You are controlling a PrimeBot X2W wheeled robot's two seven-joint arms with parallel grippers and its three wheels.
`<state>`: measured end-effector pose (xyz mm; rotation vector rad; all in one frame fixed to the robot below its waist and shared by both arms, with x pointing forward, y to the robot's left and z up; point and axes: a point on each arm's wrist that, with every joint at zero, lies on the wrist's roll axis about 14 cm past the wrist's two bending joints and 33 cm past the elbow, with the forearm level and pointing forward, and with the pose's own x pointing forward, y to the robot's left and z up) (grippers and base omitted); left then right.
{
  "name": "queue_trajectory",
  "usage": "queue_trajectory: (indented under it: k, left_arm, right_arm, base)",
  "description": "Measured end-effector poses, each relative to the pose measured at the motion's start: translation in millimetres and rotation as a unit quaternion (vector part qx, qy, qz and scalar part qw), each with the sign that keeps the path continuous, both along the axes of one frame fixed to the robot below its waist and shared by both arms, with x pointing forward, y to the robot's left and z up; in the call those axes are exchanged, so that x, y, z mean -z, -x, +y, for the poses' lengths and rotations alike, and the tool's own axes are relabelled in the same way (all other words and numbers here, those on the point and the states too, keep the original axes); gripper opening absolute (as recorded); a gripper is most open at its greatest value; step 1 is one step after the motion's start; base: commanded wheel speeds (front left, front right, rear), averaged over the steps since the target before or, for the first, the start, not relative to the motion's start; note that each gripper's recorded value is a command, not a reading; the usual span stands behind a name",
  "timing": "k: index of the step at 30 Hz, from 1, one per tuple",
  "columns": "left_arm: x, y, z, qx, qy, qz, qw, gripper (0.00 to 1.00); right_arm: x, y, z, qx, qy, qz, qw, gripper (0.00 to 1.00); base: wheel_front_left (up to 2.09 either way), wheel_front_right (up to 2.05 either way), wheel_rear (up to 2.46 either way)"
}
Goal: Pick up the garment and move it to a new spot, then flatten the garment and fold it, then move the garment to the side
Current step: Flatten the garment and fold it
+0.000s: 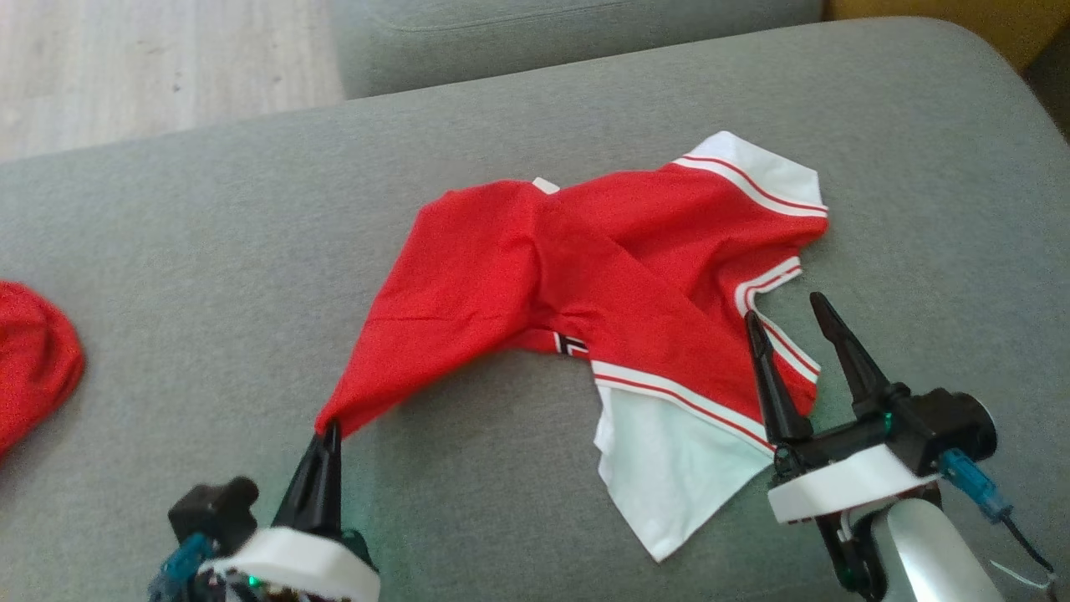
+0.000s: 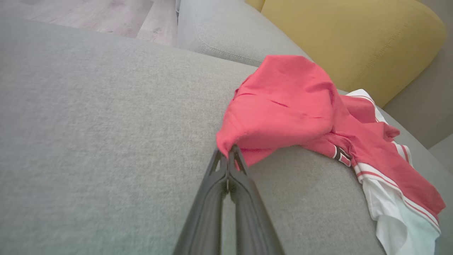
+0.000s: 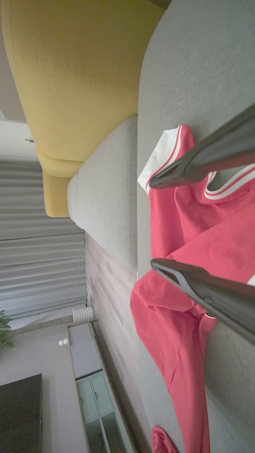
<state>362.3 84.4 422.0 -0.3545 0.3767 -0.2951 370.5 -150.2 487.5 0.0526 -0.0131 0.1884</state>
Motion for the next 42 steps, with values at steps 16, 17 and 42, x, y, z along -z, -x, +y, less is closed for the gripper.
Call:
queue_trajectory:
  k: [16,17,42]
  left_arm:
    - [59,95,-15,0.045,-0.027,0.137,0.989,1.0]
    - [63,98,-16,0.049,-0.03,0.145,0.988,1.0]
    - [28,16,-27,0.056,0.023,0.116,0.991,1.0]
  right_arm:
    - [9,-7,17,-0.028,-0.002,0.012,1.0,1.0]
    - [9,-6,17,-0.027,-0.001,0.012,1.0,1.0]
    - [8,5,4,-0.006,0.001,0.012,1.0,1.0]
  base:
    - [0.0,0.0,0.0]
    - [0.0,0.0,0.0]
    - [0.0,0.0,0.0]
